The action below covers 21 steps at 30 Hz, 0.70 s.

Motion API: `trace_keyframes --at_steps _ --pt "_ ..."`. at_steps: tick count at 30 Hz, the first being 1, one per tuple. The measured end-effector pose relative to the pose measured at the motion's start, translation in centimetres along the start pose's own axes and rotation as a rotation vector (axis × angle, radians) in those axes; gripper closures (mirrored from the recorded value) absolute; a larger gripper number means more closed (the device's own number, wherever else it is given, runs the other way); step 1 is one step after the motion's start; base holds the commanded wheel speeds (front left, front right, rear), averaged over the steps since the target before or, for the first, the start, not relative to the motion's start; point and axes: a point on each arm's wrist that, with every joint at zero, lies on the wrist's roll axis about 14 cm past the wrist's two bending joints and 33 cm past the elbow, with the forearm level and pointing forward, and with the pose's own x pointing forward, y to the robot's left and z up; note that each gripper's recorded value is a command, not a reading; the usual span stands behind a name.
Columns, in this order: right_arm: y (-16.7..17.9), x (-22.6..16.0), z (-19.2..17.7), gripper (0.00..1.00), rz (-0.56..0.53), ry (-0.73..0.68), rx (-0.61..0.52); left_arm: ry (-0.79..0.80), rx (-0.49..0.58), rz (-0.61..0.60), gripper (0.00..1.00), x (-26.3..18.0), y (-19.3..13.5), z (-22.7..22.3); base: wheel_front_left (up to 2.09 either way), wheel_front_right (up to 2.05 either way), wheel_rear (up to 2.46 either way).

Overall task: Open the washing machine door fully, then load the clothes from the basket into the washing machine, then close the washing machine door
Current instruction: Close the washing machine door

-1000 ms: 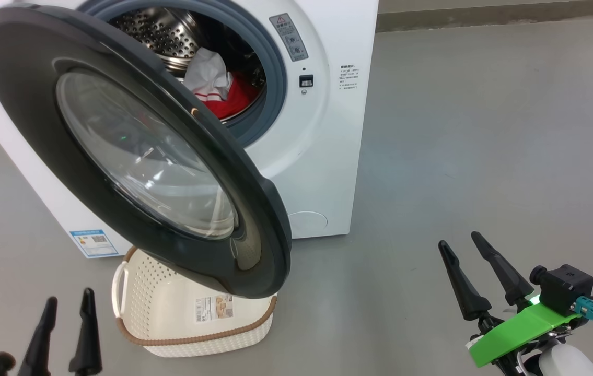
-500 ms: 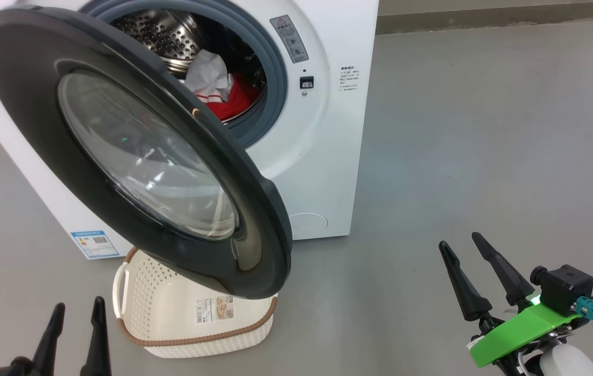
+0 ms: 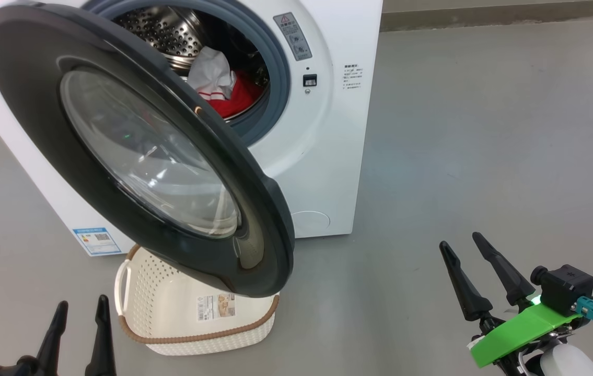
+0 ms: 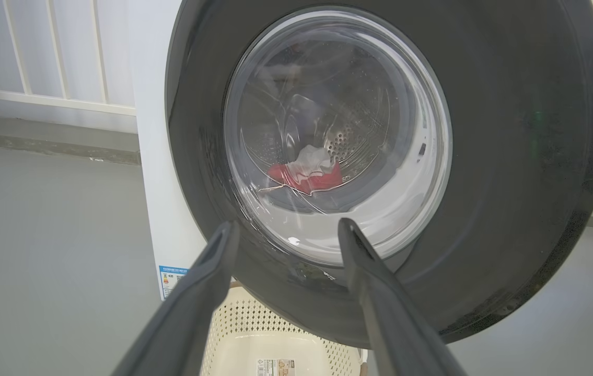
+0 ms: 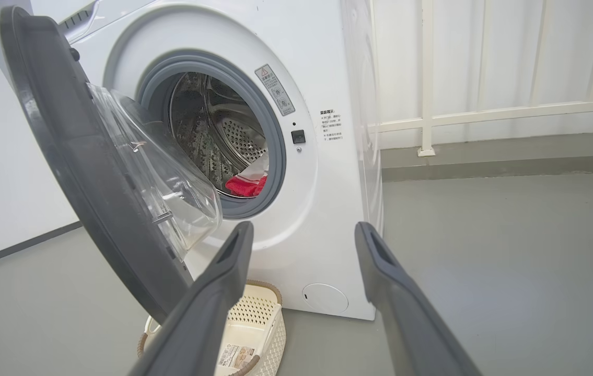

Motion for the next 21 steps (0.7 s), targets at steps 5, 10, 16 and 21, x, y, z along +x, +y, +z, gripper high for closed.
trace_keyframes --at_steps 5,10,16,21 --pt "0.06 0.04 0.02 0.00 0.002 -0.001 0.000 -0.009 -0.005 0.007 0.00 -0.02 -0.01 0.19 0.00 0.00 0.00" --pt "0.11 0.06 0.10 0.00 0.004 -0.003 -0.001 -0.018 -0.005 0.014 0.00 -0.06 0.07 0.40 0.00 0.00 0.00" --pt "0.16 0.11 0.11 0.00 0.005 -0.003 -0.001 -0.024 0.002 0.015 0.00 -0.08 0.10 0.58 0.00 0.00 0.00" --pt "0.19 0.19 0.05 0.00 0.007 -0.002 0.000 -0.026 0.007 0.017 0.00 -0.12 0.11 0.64 0.00 0.00 0.00"
